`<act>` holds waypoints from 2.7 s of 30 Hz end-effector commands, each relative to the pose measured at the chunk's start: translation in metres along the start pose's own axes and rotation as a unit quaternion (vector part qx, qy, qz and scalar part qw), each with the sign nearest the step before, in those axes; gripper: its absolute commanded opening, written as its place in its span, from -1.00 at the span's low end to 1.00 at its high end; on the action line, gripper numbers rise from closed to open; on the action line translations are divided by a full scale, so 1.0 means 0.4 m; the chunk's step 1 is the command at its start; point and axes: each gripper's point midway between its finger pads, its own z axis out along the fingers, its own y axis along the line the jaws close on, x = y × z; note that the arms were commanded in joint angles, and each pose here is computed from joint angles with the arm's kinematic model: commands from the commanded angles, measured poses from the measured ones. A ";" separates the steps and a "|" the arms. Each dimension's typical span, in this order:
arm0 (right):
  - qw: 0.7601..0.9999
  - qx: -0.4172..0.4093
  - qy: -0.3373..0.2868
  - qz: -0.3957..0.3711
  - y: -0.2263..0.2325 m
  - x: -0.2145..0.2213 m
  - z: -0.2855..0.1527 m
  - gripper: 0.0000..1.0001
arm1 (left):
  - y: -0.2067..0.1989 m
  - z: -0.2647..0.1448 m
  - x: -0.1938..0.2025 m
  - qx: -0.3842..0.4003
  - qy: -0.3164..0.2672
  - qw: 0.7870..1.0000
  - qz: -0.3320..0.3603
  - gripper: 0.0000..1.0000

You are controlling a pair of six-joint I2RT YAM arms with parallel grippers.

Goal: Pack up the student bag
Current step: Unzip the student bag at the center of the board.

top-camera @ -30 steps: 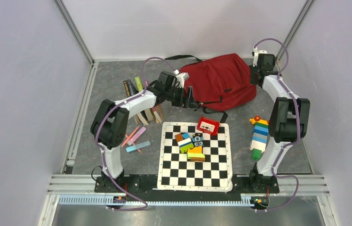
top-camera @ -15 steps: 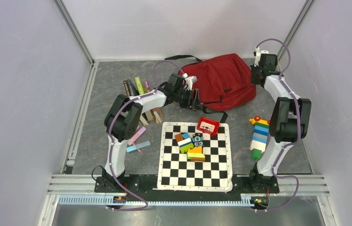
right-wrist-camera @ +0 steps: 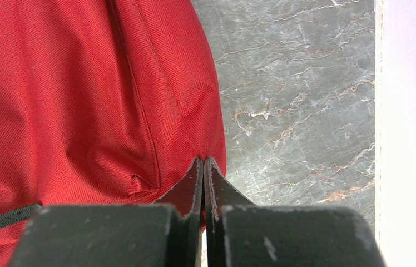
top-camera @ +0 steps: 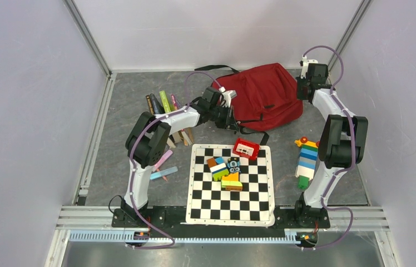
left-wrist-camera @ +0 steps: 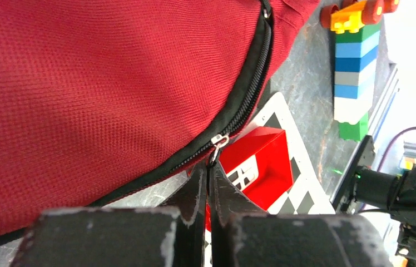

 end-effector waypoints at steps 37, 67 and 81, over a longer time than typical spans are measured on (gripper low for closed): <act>0.995 -0.021 -0.086 -0.036 -0.068 -0.169 -0.172 0.49 | 0.045 -0.203 -0.284 -0.125 -0.141 0.982 -0.019 -0.96; 0.890 -0.362 -0.132 -0.244 0.772 -0.058 -0.229 0.14 | 0.037 -0.233 -0.340 -0.110 -0.187 0.975 -0.054 -0.96; 0.900 -0.331 -0.130 -0.251 0.764 -0.055 -0.218 -1.00 | 0.050 -0.254 -0.346 -0.138 -0.189 0.971 -0.039 -0.96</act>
